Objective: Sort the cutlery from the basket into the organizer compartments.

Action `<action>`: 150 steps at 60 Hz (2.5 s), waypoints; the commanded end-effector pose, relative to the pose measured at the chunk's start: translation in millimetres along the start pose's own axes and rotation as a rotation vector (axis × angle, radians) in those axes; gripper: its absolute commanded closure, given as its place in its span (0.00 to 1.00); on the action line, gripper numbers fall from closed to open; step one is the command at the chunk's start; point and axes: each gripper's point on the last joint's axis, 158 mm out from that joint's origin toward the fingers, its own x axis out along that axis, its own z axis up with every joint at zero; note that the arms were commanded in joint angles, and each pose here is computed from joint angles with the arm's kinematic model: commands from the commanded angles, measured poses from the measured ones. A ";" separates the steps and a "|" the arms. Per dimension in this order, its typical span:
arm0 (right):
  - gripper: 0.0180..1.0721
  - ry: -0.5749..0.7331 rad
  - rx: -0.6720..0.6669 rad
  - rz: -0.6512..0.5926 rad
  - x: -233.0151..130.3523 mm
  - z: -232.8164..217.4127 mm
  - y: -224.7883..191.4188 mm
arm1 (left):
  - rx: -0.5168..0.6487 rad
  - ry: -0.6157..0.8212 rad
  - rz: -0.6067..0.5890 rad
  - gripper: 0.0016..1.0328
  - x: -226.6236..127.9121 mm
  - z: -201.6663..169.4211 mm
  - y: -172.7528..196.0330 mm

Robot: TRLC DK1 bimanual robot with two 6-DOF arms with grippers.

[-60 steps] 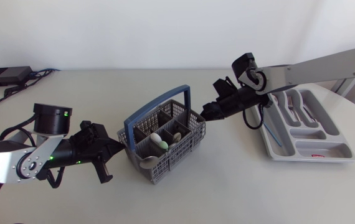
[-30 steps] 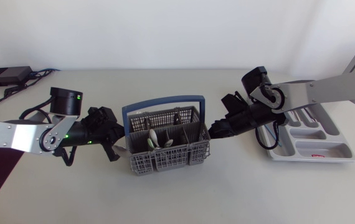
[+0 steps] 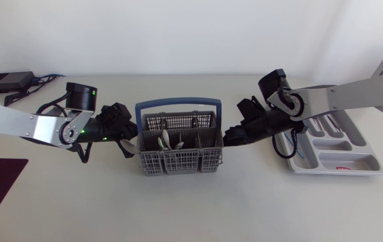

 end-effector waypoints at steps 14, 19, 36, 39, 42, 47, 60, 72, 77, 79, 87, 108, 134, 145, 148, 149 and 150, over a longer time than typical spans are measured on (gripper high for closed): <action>0.94 -0.011 -0.004 0.002 2.7 -0.5 10.2 | 0.008 -0.053 -0.015 0.97 3.8 13.3 4.5; 0.94 -0.011 0.006 -0.004 2.0 -3.9 7.6 | 0.005 -0.041 -0.017 0.97 2.4 6.4 2.3; 0.94 -0.021 -0.002 -0.025 -8.9 -11.6 12.9 | -0.004 -0.033 0.017 0.97 -11.4 -3.8 11.9; 0.94 -0.022 0.002 -0.027 -9.6 -12.1 12.4 | -0.001 -0.031 0.019 0.97 -12.7 -5.2 11.6; 0.94 -0.024 0.004 -0.041 -11.0 -13.2 9.6 | 0.000 -0.030 0.024 0.97 -14.9 -6.4 13.2; 0.94 -0.037 0.000 -0.076 -15.8 -14.9 3.8 | -0.004 -0.026 0.046 0.97 -21.6 -11.4 20.1; 0.94 -0.094 -0.050 -0.176 -40.2 -17.5 -1.3 | -0.005 -0.026 0.122 0.97 -60.0 -20.4 32.6; 0.86 -0.125 -0.099 -0.199 -56.6 -17.2 9.2 | 0.032 -0.056 0.141 0.89 -93.4 -8.8 16.1; 0.84 -0.127 -0.114 -0.199 -61.7 -18.9 13.6 | 0.048 -0.068 0.148 0.84 -104.1 -1.3 10.2; 0.81 -0.136 -0.121 -0.199 -64.6 -18.0 16.3 | 0.050 -0.072 0.150 0.84 -108.3 1.8 8.6; 0.77 -0.152 -0.162 -0.191 -73.3 -16.3 30.9 | 0.055 -0.077 0.156 0.81 -121.1 9.8 5.7; 0.63 -0.155 -0.348 -0.178 -74.7 -7.8 95.9 | 0.059 -0.098 0.143 0.81 -148.6 19.4 -14.3; 0.60 -0.118 -0.509 -0.084 -28.7 24.5 174.6 | 0.034 -0.085 0.144 0.81 -156.0 0.9 -30.2; 0.60 -0.101 -0.532 -0.069 -14.1 29.4 185.1 | 0.025 -0.082 0.138 0.81 -156.4 -5.2 -36.8; 0.60 -0.099 -0.537 -0.068 -10.8 30.7 186.4 | 0.023 -0.080 0.136 0.81 -156.0 -6.4 -38.0; 0.60 -0.093 -0.541 -0.066 -8.7 29.5 187.4 | 0.024 -0.081 0.137 0.81 -156.3 -6.1 -37.9; 0.60 -0.090 -0.544 -0.064 -6.8 29.3 188.1 | 0.023 -0.080 0.136 0.81 -156.1 -6.6 -38.4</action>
